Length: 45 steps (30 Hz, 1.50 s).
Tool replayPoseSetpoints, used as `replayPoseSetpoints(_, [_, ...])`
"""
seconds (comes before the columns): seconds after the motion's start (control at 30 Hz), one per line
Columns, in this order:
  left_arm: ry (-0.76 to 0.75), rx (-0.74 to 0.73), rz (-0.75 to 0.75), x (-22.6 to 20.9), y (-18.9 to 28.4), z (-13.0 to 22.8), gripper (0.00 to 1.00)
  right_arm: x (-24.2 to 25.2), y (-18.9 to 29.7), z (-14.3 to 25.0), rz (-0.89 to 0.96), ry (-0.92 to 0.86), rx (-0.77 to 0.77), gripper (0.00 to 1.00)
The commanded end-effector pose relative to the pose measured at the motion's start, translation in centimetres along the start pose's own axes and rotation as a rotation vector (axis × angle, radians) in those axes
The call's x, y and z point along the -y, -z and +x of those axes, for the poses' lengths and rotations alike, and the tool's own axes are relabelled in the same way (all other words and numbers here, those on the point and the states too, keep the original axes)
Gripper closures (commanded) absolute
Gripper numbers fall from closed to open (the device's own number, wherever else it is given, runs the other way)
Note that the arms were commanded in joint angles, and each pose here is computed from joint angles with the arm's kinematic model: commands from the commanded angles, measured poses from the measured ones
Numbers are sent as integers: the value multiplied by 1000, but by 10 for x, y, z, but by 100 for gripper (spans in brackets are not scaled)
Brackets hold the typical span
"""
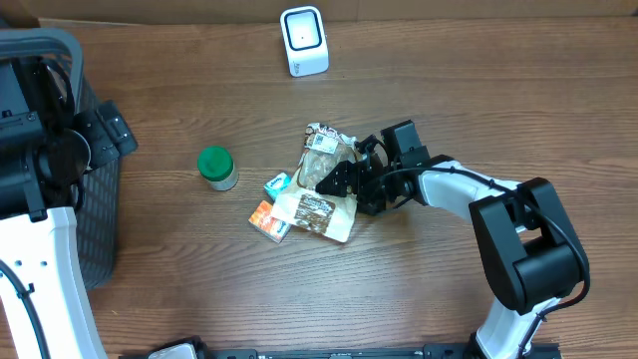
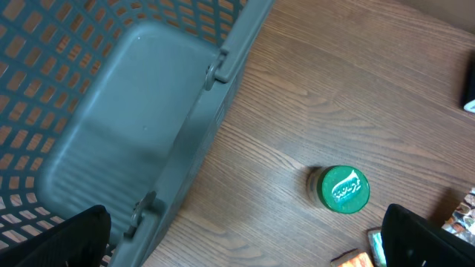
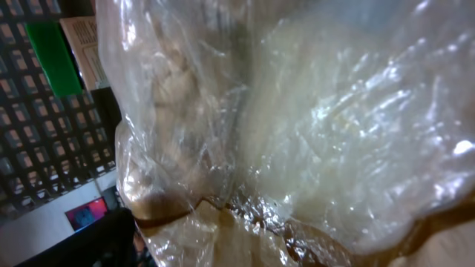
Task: Scan the item barcode
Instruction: 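Lift the bread bag and carry it toward the white scanner, then hold the bread bag in front of the scanner window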
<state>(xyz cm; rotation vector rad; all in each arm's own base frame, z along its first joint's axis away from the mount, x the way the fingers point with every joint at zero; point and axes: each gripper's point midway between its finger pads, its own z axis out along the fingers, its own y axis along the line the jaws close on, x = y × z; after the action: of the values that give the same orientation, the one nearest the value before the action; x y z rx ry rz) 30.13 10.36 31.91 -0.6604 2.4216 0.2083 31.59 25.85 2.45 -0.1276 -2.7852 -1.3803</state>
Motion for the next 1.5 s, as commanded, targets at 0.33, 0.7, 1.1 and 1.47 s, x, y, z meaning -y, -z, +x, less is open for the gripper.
replayPoseSetpoints(0.33, [18, 23, 7, -1, 7, -4, 0, 17, -4, -6, 65, -54, 69, 85])
replayPoseSetpoints(0.7, [18, 23, 7, -1, 7, -4, 0, -58, 55, -2, 26, 232, 155, 96])
replayPoseSetpoints(1.1, [18, 23, 7, -1, 7, -4, 0, -128, 113, 18, -4, 420, 185, 96])
replayPoseSetpoints(1.47, [18, 23, 7, -1, 7, -4, 1, -177, 156, 7, 53, 533, 260, 96])
